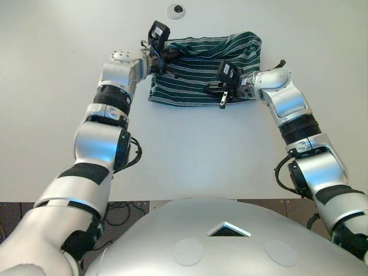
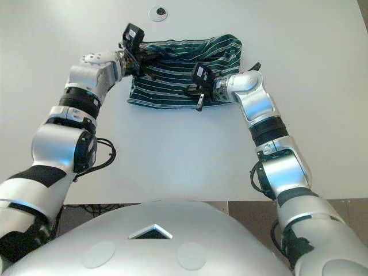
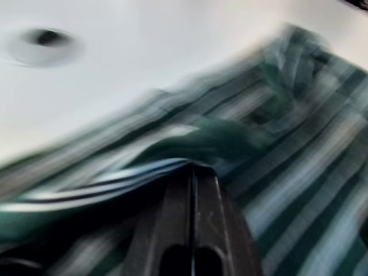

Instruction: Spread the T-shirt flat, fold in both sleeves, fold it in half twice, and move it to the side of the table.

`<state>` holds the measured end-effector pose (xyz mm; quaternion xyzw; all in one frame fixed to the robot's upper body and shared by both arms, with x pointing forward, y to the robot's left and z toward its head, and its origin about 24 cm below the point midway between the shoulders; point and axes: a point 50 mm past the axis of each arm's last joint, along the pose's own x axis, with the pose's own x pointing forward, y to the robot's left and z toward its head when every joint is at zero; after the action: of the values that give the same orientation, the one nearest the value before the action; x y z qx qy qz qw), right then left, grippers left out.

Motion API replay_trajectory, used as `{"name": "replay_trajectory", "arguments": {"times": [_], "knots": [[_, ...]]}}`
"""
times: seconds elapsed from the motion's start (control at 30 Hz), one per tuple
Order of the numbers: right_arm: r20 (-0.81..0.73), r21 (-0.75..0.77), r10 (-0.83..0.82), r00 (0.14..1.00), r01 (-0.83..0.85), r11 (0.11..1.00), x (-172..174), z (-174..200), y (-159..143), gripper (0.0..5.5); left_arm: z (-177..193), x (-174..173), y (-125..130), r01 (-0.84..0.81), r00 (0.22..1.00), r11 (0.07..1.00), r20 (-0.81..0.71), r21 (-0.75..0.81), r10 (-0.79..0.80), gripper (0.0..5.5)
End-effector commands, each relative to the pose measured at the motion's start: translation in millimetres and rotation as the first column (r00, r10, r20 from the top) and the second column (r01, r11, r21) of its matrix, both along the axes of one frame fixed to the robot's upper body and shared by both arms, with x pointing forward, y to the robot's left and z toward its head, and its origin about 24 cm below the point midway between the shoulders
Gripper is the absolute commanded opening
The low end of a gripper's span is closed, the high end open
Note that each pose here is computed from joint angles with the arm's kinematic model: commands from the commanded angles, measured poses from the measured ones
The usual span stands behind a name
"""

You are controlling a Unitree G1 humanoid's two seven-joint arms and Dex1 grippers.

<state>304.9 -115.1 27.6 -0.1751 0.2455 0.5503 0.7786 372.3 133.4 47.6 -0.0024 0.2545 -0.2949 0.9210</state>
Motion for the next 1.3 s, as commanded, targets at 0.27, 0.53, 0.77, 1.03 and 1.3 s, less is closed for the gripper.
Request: {"name": "replay_trajectory", "arguments": {"times": [0.27, 0.53, 0.77, 1.03, 1.3], "knots": [[-0.232, 0.163, -0.159, 0.96, 0.2, 0.966, -1.2, 17.1, -0.4, 0.0, 14.8, -15.5, 18.4, 0.127, 0.978, 0.988, 0.18, -0.088, -0.11, 0.02], [-0.157, 0.107, -0.444, 0.882, 0.462, 0.881, 51.0, 23.7, -30.9, 0.0, -3.7, -107.0, 1.8, 0.512, 0.857, 0.855, 0.008, 0.084, -0.515, 0.02], [0.006, -0.051, -0.589, 0.808, 0.588, 0.807, 63.3, 8.9, -49.6, 0.0, -28.9, -122.7, 19.4, 0.465, 0.882, 0.867, -0.172, 0.178, -0.438, 0.02], [0.007, -0.475, -0.138, 0.99, 0.125, 0.871, 25.4, -23.2, -92.7, 0.0, -26.2, -108.0, 66.6, 0.478, 0.878, 0.794, -0.238, 0.376, -0.416, 0.02], [-0.178, -0.098, 0.257, 0.95, -0.277, 0.956, -28.9, -7.6, -42.3, 0.0, 4.2, -11.5, 32.7, 0.333, 0.923, 0.758, -0.031, 0.561, -0.383, 0.02]]}}
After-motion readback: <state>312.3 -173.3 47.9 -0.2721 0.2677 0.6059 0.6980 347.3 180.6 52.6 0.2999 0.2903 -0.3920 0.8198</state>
